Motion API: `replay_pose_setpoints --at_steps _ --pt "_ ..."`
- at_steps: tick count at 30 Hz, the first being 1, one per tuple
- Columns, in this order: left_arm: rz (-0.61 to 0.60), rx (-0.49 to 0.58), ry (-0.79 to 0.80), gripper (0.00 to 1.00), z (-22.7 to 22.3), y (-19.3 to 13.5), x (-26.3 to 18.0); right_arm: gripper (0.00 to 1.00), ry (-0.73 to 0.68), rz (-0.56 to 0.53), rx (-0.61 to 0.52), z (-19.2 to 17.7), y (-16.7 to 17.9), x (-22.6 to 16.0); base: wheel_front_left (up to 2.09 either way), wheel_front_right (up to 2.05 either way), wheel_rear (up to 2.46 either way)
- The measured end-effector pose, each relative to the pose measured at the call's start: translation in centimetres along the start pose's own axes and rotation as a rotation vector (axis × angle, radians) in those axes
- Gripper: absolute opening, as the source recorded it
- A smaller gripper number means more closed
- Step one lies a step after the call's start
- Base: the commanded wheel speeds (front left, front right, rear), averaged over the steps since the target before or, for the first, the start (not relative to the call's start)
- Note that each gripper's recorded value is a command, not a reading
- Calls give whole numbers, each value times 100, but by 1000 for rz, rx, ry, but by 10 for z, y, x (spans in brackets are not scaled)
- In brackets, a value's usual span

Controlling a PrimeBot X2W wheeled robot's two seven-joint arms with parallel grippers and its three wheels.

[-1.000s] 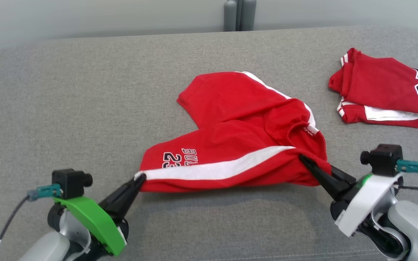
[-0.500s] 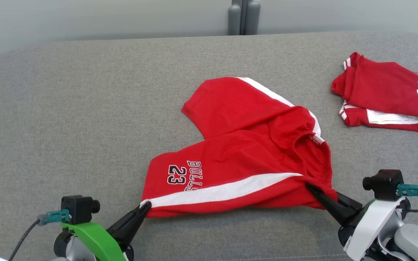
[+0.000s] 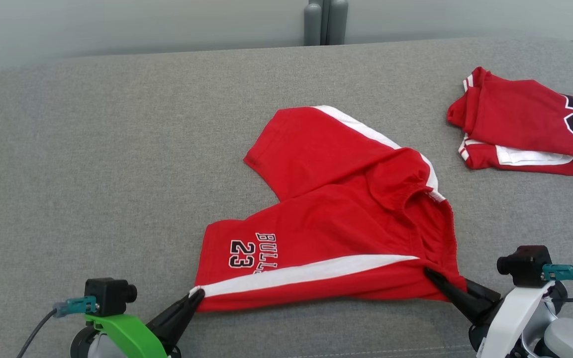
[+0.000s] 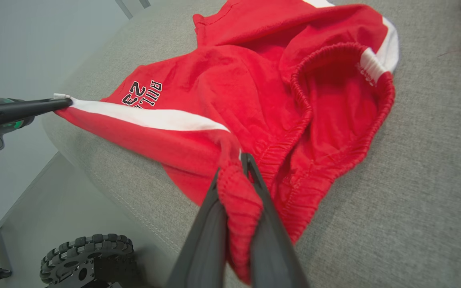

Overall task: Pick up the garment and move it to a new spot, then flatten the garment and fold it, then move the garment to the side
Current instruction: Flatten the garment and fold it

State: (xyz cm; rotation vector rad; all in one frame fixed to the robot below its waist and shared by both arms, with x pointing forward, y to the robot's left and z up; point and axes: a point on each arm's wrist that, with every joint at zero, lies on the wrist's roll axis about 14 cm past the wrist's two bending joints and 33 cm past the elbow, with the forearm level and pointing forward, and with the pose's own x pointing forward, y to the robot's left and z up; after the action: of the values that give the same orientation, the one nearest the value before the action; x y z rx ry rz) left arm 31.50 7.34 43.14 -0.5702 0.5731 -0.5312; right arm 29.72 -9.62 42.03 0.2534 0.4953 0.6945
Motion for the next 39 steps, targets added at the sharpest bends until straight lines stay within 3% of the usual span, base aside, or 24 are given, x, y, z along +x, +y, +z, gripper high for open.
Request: replay_pose_setpoints --at_steps 15,21,26,34,37,39 --pt "-14 -31 -11 0 4 -4 2 0 12 24 44 -4 5 7 0 0 0" --pt "-14 -34 56 0 -1 3 3 0 22 44 71 1 5 14 0 0 0" --pt "-77 -61 60 0 11 -10 13 0 5 65 101 13 3 26 0 0 0" --pt "-158 188 152 0 87 -6 61 0 67 116 110 70 -21 75 0 0 0" --pt "-113 236 76 0 148 8 84 0 -40 99 20 146 -45 104 0 0 0" --pt "-57 293 -104 0 225 14 92 0 -201 69 -25 224 -57 118 0 0 0"
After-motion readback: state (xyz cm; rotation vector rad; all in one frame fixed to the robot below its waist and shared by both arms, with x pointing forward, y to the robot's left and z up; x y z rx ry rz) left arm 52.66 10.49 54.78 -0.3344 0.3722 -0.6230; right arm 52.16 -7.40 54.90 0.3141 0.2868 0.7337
